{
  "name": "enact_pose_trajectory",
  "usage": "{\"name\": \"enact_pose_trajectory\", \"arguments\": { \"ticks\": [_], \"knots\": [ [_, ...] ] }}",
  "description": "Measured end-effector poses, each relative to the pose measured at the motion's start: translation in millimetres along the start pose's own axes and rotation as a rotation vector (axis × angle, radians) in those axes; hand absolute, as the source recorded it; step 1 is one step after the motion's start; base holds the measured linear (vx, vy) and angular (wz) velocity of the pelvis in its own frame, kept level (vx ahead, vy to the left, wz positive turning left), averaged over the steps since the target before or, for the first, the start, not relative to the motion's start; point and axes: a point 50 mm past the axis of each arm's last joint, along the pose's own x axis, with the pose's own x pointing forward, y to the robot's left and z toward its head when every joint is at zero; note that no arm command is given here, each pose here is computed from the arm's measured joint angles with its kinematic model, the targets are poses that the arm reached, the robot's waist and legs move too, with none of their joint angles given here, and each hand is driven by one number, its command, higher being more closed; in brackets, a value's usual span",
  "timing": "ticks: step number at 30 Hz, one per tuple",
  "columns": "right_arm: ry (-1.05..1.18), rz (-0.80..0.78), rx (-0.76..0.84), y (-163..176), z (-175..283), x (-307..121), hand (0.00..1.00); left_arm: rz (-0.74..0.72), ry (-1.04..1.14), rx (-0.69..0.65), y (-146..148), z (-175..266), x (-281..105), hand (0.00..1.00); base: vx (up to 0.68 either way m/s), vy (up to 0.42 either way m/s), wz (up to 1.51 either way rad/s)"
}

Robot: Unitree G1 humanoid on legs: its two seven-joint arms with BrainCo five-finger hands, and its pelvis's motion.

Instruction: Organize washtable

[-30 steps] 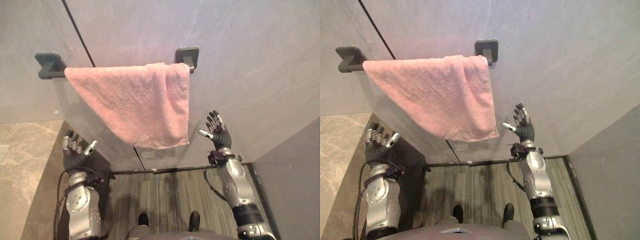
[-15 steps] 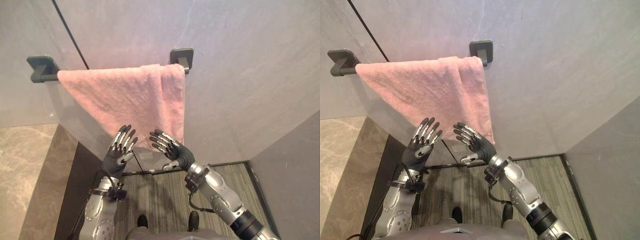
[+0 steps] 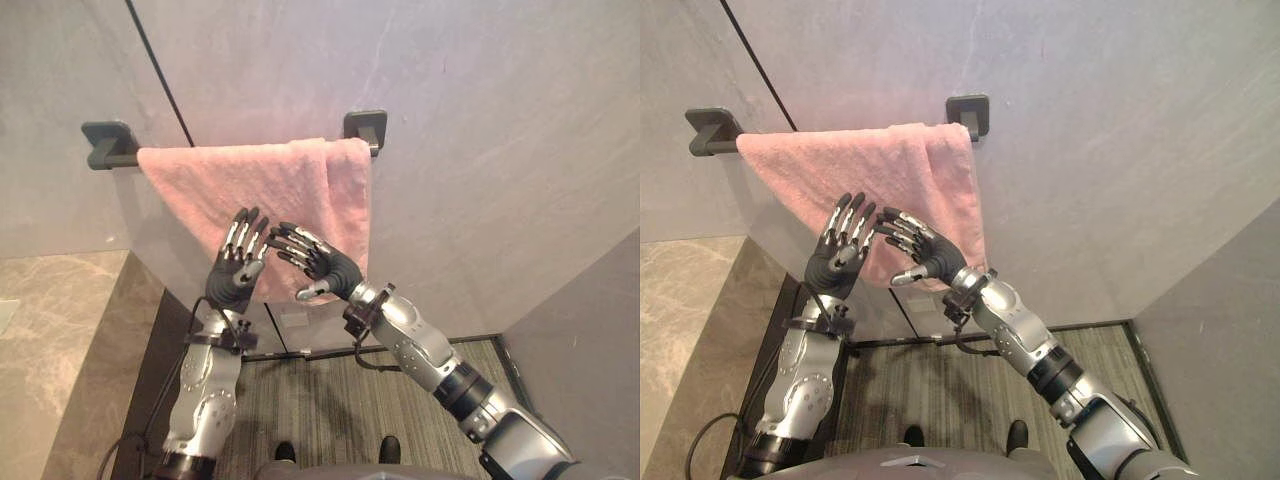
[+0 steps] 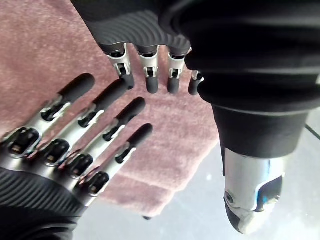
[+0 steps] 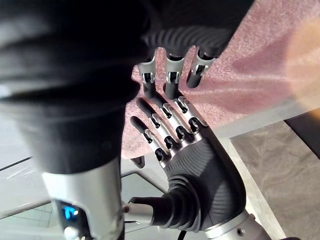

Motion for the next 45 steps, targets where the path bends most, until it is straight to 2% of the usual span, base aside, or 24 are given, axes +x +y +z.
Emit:
{"name": "enact_pose_trajectory", "arguments": {
  "ticks": [10, 14, 20, 26, 30, 34, 41, 45],
  "knots": [
    [0.073, -0.083, -0.005, -12, -3, 28, 0.00, 0.153, 0.008, 0.025, 22, -9, 43, 0.00, 0.00, 0.000, 0.00],
    [0.042, -0.170, 0.034, -26, 5, 25, 0.00, 0.309, -0.005, 0.059, 54, -2, 44, 0.00, 0.00, 0.000, 0.00],
    [-0.052, -0.337, 0.032, -62, 31, 7, 0.00, 0.461, -0.043, 0.148, 93, 24, 36, 0.00, -0.02, -0.001, -0.03],
    [-0.175, -0.568, 0.080, -105, 47, -42, 0.00, 0.579, -0.085, 0.175, 118, 40, 25, 0.00, -0.01, -0.001, -0.05],
    [-0.219, -0.706, 0.104, -122, 45, -76, 0.00, 0.630, -0.052, 0.190, 128, 35, 5, 0.00, 0.03, -0.002, -0.02],
    [-0.230, -0.780, 0.122, -129, 39, -95, 0.00, 0.656, -0.008, 0.197, 131, 25, -11, 0.00, 0.00, 0.000, 0.00],
    [-0.188, -0.985, 0.223, -133, -1, -150, 0.00, 0.745, 0.122, 0.165, 135, -7, -59, 0.00, 0.00, 0.000, 0.00],
    [-0.059, -1.155, 0.262, -132, -39, -192, 0.00, 0.797, 0.288, 0.210, 140, -33, -97, 0.00, 0.02, 0.016, 0.05]
  ]
}}
